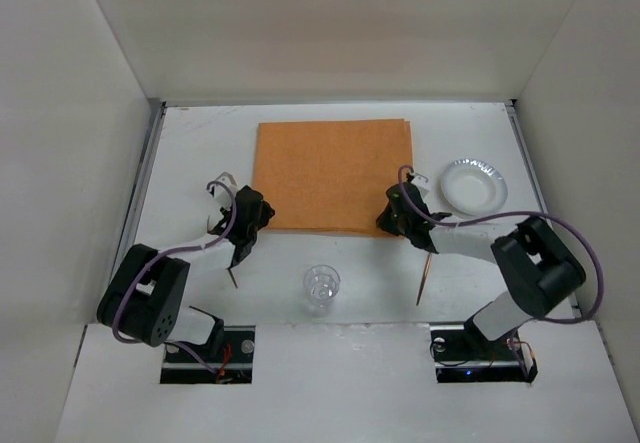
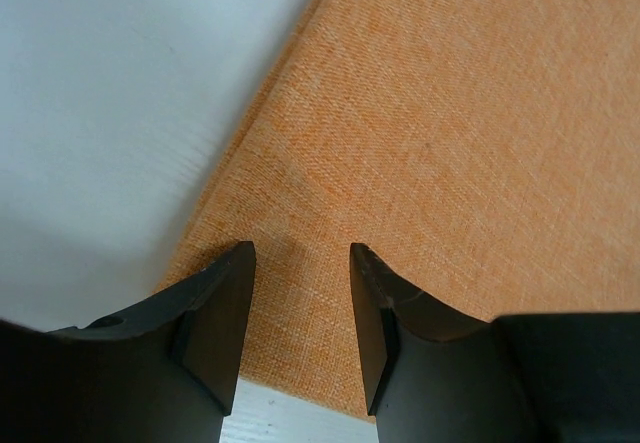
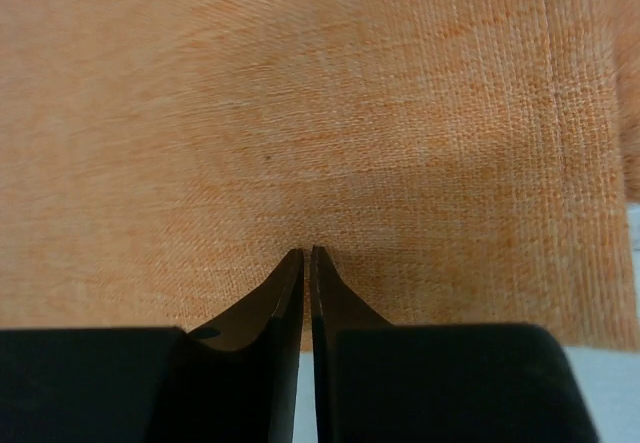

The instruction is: Set the dinner table for one person

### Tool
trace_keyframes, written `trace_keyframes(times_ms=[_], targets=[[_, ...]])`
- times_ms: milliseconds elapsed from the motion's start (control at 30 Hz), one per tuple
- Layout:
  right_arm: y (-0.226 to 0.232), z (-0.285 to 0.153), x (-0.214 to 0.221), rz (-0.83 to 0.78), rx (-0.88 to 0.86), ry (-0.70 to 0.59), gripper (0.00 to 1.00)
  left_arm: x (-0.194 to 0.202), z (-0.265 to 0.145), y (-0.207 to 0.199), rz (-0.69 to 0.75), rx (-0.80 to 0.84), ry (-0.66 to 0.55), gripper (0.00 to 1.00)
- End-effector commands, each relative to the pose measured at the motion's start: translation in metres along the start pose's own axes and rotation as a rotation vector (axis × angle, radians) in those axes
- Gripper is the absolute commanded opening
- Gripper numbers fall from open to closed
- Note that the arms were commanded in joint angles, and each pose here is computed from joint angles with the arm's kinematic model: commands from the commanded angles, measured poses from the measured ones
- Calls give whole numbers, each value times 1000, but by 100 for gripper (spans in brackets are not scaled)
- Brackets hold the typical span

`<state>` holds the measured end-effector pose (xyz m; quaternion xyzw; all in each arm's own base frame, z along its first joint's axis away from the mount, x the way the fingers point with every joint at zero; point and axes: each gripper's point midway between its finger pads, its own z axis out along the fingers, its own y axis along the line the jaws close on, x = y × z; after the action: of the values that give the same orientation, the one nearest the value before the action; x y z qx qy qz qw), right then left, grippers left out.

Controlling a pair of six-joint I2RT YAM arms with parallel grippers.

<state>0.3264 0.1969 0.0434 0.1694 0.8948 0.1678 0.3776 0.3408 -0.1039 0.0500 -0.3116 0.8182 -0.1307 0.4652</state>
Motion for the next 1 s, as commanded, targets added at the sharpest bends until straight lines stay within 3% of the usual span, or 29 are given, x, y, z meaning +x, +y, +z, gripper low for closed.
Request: trace_keyframes(times_ms=[0, 133, 300, 467, 700, 767, 867, 900, 967], targets=[[21, 14, 4, 123, -106, 47, 10, -8, -1, 5, -62, -5, -44, 40], [9, 31, 6, 168, -74, 75, 4, 0, -1, 27, -52, -52, -48, 40], [22, 34, -9, 172, -103, 57, 4, -6, -1, 37, -88, -77, -67, 40], [20, 15, -27, 149, -104, 7, 6, -31, 3, 35, -127, -71, -109, 42], [-6, -11, -12, 117, -69, 15, 7, -26, 12, 26, -126, -52, -84, 44], [-2, -20, -14, 114, -100, 7, 11, -32, 9, 25, -140, -37, -94, 44], [18, -24, -28, 39, -151, -22, 25, -47, -2, 17, -145, 1, -143, 44], [26, -24, -30, 10, -166, -23, 25, -50, -5, 15, -145, 11, -153, 44], [53, -26, -37, -51, -218, -31, 17, -52, -11, 4, -138, 41, -158, 44]])
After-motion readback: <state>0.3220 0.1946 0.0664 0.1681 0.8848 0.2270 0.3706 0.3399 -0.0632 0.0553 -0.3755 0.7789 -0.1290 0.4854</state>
